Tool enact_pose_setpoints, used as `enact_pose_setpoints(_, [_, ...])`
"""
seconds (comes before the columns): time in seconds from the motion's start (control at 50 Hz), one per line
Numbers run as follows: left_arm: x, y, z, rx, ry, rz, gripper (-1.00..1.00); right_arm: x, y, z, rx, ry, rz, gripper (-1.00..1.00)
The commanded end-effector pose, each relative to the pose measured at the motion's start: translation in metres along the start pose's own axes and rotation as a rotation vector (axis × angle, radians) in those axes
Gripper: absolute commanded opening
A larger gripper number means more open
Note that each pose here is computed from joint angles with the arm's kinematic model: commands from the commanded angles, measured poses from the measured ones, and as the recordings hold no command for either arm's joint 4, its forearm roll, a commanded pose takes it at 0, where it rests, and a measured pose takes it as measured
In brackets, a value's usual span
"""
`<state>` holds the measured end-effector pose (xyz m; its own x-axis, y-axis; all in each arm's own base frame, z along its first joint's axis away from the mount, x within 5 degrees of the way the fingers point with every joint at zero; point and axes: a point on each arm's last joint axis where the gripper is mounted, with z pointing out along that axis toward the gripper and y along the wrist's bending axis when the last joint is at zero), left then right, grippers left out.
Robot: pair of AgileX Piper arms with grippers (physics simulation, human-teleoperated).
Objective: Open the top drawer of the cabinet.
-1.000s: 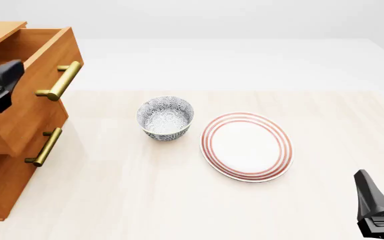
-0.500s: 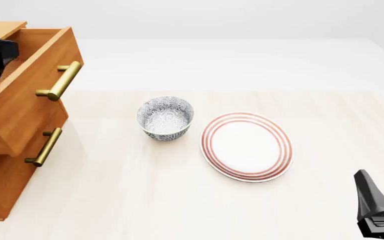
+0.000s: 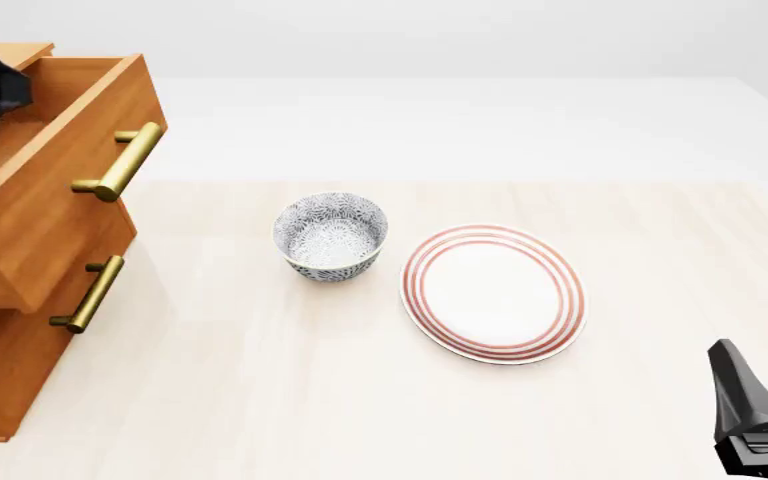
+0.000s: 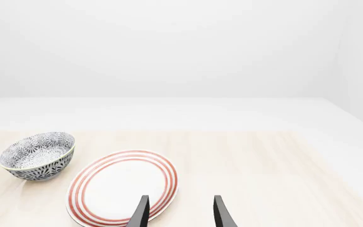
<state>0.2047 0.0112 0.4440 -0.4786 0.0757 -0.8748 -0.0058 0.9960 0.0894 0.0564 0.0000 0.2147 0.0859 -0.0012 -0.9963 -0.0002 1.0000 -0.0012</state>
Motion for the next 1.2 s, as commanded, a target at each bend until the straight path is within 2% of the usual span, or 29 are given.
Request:
enact_pose_setpoints(0.02, [-0.004,0.003,0.007,-0.007,0.046,-0.051,1.0,0.0,0.0,0.0,0.0,-0.001,0.0,1.0])
enact_pose_setpoints(0.08, [-0.005,0.003,0.013,-0.004,0.074,-0.058,1.0,0.0,0.0,0.0,0.0,-0.001,0.0,1.0])
enact_pose_setpoints(0.36, [-0.012,0.002,0.015,0.002,0.077,-0.1,1.0,0.0,0.0,0.0,0.0,-0.001,0.0,1.0])
enact_pose_setpoints(0.58, [-0.006,0.004,0.021,-0.009,0.08,-0.125,1.0,0.0,0.0,0.0,0.0,-0.001,0.0,1.0])
enact_pose_setpoints(0.94, [-0.002,-0.004,0.038,0.016,0.087,-0.139,1.0,0.0,0.0,0.0,0.0,-0.001,0.0,1.0])
enact_pose_setpoints(1.2, [0.011,-0.006,0.054,0.019,0.109,-0.143,1.0,0.0,0.0,0.0,0.0,-0.001,0.0,1.0])
